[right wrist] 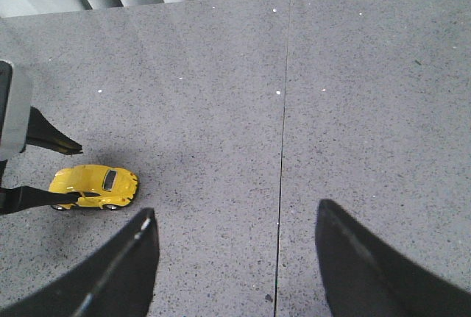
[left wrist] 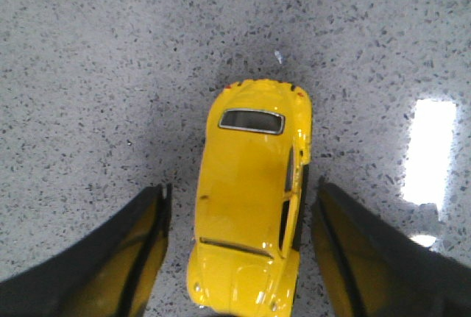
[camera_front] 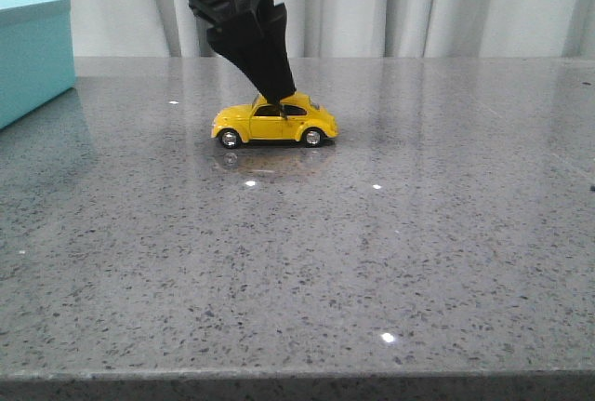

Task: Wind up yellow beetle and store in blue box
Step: 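Lower the left gripper and close it around the beetle's body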

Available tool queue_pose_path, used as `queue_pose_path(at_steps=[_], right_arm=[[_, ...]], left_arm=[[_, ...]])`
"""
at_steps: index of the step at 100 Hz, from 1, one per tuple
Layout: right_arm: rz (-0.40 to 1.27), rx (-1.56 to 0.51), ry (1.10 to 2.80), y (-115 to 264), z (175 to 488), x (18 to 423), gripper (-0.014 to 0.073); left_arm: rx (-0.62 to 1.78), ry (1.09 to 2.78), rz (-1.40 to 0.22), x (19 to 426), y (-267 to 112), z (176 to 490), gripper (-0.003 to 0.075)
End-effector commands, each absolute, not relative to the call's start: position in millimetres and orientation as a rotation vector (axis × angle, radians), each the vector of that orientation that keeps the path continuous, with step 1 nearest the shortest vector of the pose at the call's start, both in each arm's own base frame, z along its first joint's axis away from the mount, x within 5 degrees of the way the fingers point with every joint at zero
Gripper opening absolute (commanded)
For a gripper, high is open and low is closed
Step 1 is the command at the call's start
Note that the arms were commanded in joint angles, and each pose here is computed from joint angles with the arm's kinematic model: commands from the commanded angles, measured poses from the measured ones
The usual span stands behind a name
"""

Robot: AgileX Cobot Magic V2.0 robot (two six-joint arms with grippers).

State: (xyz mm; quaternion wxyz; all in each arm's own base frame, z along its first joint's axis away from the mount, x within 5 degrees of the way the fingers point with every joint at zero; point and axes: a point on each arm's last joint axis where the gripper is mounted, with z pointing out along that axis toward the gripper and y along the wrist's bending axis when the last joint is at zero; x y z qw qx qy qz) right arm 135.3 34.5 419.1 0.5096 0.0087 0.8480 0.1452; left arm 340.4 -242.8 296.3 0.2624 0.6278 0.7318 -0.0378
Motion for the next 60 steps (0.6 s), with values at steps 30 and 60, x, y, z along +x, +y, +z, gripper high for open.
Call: queue_pose_path(at_steps=[30, 60], right_arm=[[0.356, 0.013, 1.95, 33.7, 431.9, 134.1, 0.0467], [0.356, 0.013, 1.95, 33.7, 431.9, 134.1, 0.0467]], left_arm=[[1.662, 1.947, -0.131, 342.8, -250.2, 304.3, 0.0412], [1.661, 1.952, -0.129, 343.8, -249.7, 303.2, 0.037]])
